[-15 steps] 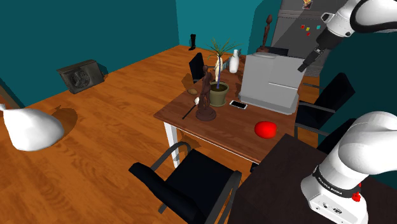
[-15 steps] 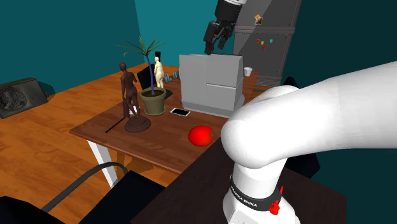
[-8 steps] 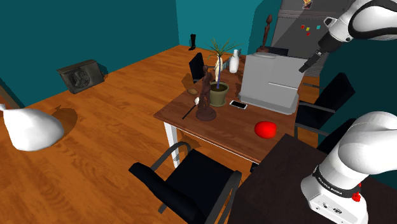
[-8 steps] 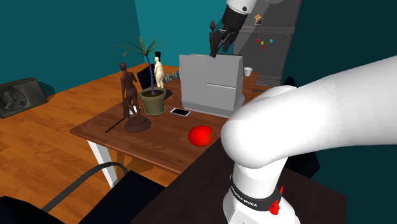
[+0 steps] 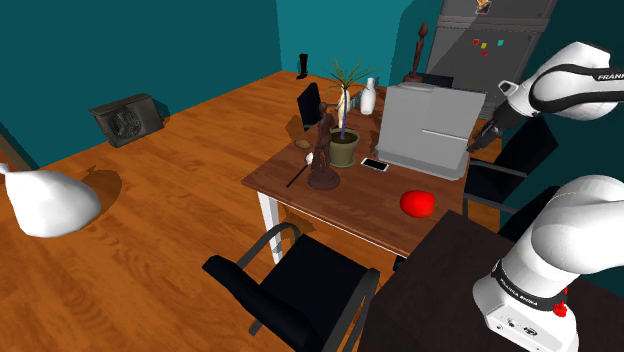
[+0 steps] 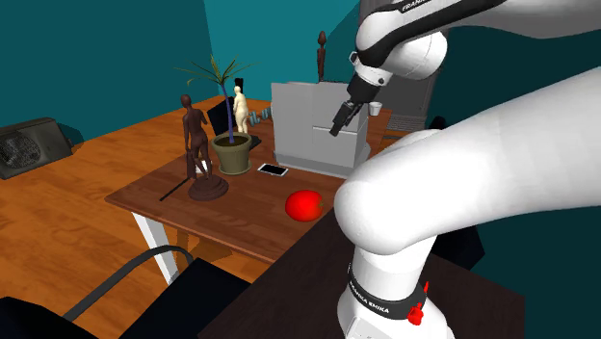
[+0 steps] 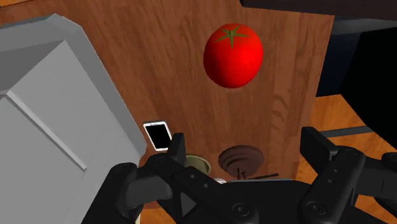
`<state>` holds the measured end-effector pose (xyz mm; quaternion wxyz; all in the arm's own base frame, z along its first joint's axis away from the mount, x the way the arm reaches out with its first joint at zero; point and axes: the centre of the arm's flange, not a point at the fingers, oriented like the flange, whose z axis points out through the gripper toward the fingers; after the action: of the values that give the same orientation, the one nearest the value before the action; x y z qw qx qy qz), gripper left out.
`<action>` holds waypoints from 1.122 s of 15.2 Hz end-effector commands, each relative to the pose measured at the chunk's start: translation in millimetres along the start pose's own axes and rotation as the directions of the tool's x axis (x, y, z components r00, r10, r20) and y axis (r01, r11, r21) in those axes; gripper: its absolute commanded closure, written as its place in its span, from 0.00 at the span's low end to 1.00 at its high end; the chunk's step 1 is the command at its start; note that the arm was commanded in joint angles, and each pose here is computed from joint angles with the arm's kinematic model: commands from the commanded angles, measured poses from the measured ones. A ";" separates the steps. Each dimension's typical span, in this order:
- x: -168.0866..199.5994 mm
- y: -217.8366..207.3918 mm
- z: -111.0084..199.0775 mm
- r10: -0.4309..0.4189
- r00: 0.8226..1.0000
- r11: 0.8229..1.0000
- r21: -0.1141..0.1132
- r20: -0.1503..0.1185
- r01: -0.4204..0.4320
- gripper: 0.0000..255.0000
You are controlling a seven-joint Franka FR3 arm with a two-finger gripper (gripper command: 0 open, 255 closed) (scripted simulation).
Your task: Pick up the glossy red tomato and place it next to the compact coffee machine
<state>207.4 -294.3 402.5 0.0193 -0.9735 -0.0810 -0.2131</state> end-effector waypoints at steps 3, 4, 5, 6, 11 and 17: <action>-95.4 -29.0 27.2 0.081 0.947 0.997 0.010 -0.309 -0.082 0.00; -105.9 -27.0 39.5 0.081 0.940 0.997 0.018 -0.332 -0.080 0.00; -116.2 -25.1 52.2 0.082 0.931 0.997 0.025 -0.355 -0.078 0.00; -126.2 -23.2 65.1 0.082 0.922 0.997 0.032 -0.378 -0.076 0.00; -170.9 -14.8 133.3 0.087 0.869 0.996 0.067 -0.486 -0.063 0.00; -217.7 -64.0 195.7 0.113 0.945 0.980 0.194 -0.305 -0.055 0.00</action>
<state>74.5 -238.4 135.9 0.1372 -0.9330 -0.0500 -0.3290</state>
